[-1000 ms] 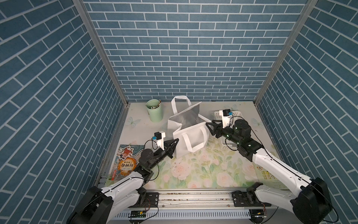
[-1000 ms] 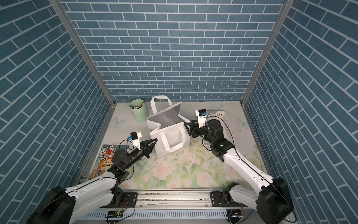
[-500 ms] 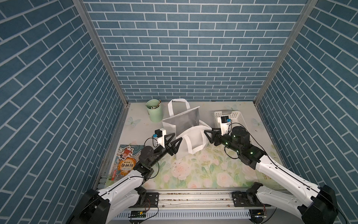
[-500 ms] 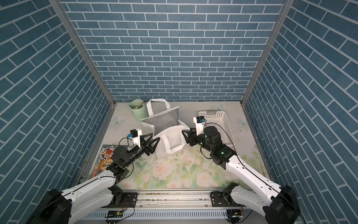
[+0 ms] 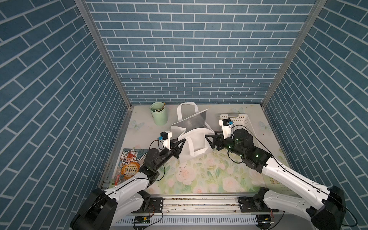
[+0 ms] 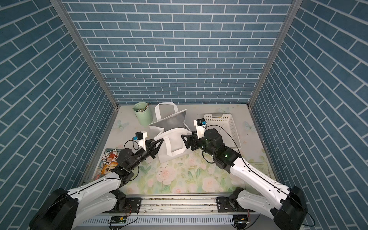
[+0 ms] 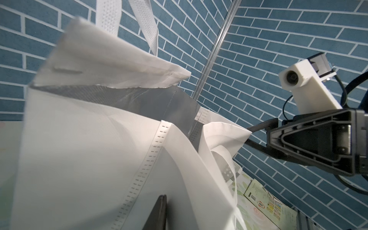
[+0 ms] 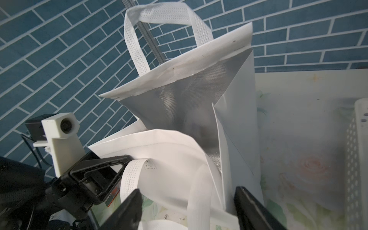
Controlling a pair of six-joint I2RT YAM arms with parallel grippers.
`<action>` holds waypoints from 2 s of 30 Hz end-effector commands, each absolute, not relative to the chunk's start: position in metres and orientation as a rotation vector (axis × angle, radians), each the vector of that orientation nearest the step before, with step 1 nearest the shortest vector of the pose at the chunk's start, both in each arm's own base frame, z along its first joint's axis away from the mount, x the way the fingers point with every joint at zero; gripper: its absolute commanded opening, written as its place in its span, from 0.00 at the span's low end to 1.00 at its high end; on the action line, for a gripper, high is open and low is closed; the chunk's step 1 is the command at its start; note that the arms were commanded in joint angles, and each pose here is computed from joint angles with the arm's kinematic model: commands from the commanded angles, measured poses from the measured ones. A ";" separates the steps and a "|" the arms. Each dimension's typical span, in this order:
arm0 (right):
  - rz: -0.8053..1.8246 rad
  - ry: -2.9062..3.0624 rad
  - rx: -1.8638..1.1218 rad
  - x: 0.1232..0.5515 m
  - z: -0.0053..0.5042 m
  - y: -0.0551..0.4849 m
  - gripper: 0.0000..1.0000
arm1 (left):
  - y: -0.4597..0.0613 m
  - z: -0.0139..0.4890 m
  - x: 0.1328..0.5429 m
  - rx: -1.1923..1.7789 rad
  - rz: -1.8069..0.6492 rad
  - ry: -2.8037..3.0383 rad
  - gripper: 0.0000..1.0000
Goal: Place the ice pack in the delivery bag
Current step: Close the delivery bag at the center of the board, then seal the delivery bag at the center of the board.
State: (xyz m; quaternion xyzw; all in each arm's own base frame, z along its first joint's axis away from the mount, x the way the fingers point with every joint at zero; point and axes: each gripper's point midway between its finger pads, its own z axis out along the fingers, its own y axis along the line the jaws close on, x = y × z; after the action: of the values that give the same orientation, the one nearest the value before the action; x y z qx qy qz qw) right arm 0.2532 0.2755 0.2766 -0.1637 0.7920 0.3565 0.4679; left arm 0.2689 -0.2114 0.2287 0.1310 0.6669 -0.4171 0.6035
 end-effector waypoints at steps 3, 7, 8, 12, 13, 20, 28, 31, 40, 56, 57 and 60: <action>0.724 1.928 -0.278 0.261 0.303 0.244 0.86 | -0.212 0.241 0.260 0.315 -1.004 1.490 0.21; 0.857 1.928 -0.197 0.251 0.320 0.245 0.87 | -0.212 0.247 0.254 0.310 -1.054 1.465 0.20; 0.895 1.918 -0.185 0.248 0.324 0.247 0.87 | -0.213 0.248 0.252 0.312 -1.067 1.463 0.20; 1.058 1.824 -0.130 0.235 0.353 0.248 0.85 | -0.214 0.248 0.248 0.305 -1.108 1.460 0.20; 1.104 1.799 -0.124 0.232 0.359 0.251 0.84 | -0.215 0.247 0.248 0.305 -1.115 1.463 0.19; 1.390 1.731 -0.102 0.220 0.382 0.300 0.72 | -0.218 0.250 0.245 0.305 -1.151 1.454 0.14; 1.528 1.750 -0.017 0.234 0.387 0.354 0.71 | -0.224 0.245 0.244 0.316 -1.167 1.471 0.14; 1.504 1.793 0.098 0.249 0.378 0.358 0.69 | -0.226 0.243 0.244 0.319 -1.170 1.480 0.14; 1.373 2.015 0.366 0.281 0.344 0.373 0.64 | -0.228 0.235 0.244 0.315 -1.167 1.500 0.14; 1.426 2.023 0.446 0.293 0.326 0.392 0.48 | -0.228 0.238 0.242 0.313 -1.167 1.498 0.14; 1.423 2.026 0.446 0.294 0.325 0.393 0.48 | -0.227 0.238 0.242 0.311 -1.167 1.498 0.14; 1.419 2.039 0.452 0.296 0.320 0.397 0.48 | -0.228 0.238 0.241 0.313 -1.172 1.497 0.14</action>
State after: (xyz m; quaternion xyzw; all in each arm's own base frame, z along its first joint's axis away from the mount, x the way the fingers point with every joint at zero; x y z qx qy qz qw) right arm 0.2898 0.3925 0.3163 0.1585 0.7769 0.5297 0.3012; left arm 0.2473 -0.2260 0.2376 0.1276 0.6418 -0.4926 0.5738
